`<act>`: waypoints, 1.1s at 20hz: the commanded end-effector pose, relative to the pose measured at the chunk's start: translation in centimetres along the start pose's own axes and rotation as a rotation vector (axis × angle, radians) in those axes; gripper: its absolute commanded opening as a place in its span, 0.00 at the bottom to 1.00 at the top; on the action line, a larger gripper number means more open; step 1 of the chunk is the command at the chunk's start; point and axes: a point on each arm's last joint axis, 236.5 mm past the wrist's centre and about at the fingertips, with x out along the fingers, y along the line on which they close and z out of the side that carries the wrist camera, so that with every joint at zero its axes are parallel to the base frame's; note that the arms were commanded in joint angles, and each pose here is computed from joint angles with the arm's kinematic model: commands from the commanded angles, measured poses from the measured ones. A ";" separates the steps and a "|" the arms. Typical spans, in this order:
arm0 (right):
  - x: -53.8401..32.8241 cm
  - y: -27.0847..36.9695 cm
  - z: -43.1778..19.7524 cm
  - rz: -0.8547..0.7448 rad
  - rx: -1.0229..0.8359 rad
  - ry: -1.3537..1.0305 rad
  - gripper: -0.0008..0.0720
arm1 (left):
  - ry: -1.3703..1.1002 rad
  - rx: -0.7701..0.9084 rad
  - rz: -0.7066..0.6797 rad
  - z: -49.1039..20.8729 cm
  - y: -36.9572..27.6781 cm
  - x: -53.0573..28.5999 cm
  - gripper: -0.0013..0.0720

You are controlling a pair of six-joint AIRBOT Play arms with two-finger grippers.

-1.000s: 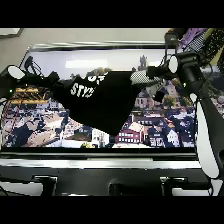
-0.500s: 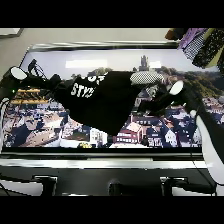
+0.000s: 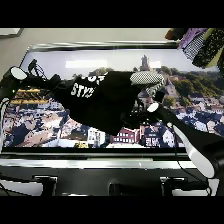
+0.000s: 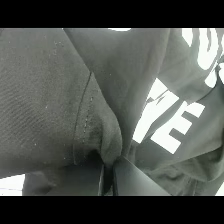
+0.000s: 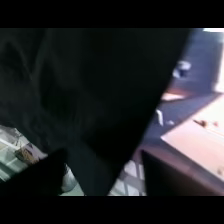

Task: Fold the clothes and pants, and hang the long-sleeved shirts on hangers.

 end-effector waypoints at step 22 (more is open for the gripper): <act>-19.2 -1.5 -1.9 -0.279 -0.226 -0.223 0.06 | 0.044 -0.188 0.160 -4.6 15.6 -8.9 0.96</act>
